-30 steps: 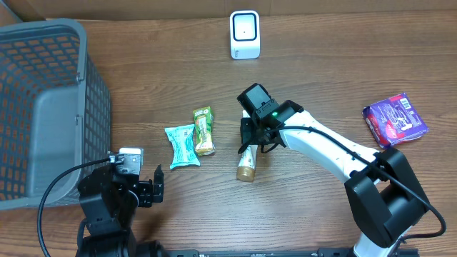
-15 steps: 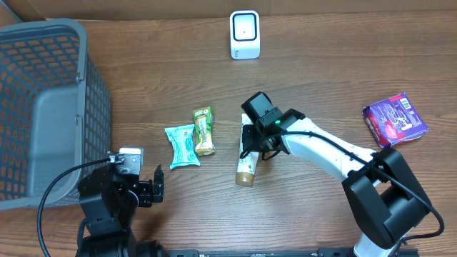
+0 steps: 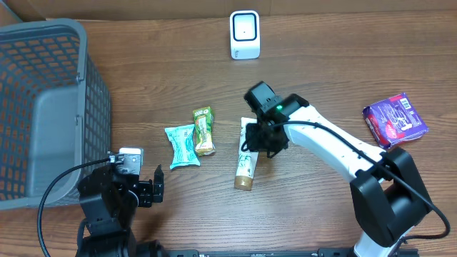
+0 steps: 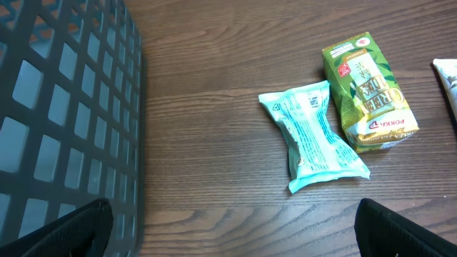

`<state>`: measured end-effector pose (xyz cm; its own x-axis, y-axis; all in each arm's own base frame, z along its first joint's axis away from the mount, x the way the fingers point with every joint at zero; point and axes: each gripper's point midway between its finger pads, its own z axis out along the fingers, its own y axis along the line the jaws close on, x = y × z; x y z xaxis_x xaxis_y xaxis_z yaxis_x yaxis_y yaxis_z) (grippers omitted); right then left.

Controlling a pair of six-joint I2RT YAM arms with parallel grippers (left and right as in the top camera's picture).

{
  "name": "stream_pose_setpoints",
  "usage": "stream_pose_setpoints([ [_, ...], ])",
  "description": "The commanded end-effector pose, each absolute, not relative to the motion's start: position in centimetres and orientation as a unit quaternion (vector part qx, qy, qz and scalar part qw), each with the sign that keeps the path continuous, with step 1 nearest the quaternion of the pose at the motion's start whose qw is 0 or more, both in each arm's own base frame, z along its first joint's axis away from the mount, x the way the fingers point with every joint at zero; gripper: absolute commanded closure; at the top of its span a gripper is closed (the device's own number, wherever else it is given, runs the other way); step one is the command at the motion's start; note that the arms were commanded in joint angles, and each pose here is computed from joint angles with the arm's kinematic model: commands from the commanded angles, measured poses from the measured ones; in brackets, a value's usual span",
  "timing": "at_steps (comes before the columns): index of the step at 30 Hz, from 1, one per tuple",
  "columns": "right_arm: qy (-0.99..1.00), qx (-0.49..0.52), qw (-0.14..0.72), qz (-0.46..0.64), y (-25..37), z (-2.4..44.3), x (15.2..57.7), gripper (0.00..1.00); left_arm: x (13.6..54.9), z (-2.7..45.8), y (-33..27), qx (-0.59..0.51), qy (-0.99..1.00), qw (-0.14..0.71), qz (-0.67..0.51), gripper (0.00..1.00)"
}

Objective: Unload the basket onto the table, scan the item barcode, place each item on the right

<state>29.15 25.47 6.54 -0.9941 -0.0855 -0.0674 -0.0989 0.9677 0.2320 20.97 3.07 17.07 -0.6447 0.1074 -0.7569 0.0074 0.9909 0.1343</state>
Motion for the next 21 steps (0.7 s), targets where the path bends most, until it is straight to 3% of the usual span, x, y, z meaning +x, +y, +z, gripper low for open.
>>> stream_pose_setpoints([
  [1, 0.988, -0.097, 0.086, 0.084, 26.7, 8.7, 29.3, 0.58, 21.0, 17.2, 3.3, 0.037, 0.903, 0.422, 0.067, 0.00],
  [11, 0.987, -0.111, 0.105, 0.040, 29.5, 6.8, 27.0, 0.41, 21.0, 17.2, 3.3, 0.037, 0.903, 0.422, 0.067, 0.00],
  [14, 0.988, -0.106, 0.111, 0.003, 29.1, 5.9, 26.5, 0.41, 21.0, 17.2, 3.3, 0.037, 0.903, 0.422, 0.067, 0.00],
  [18, 0.988, -0.115, 0.101, -0.010, 29.3, 4.9, 25.7, 0.59, 21.0, 17.2, 3.3, 0.037, 0.903, 0.422, 0.067, 0.00],
  [21, 0.987, -0.120, 0.110, -0.009, 29.8, 4.9, 25.7, 0.61, 21.0, 17.2, 3.3, 0.037, 0.903, 0.422, 0.067, 0.01],
])
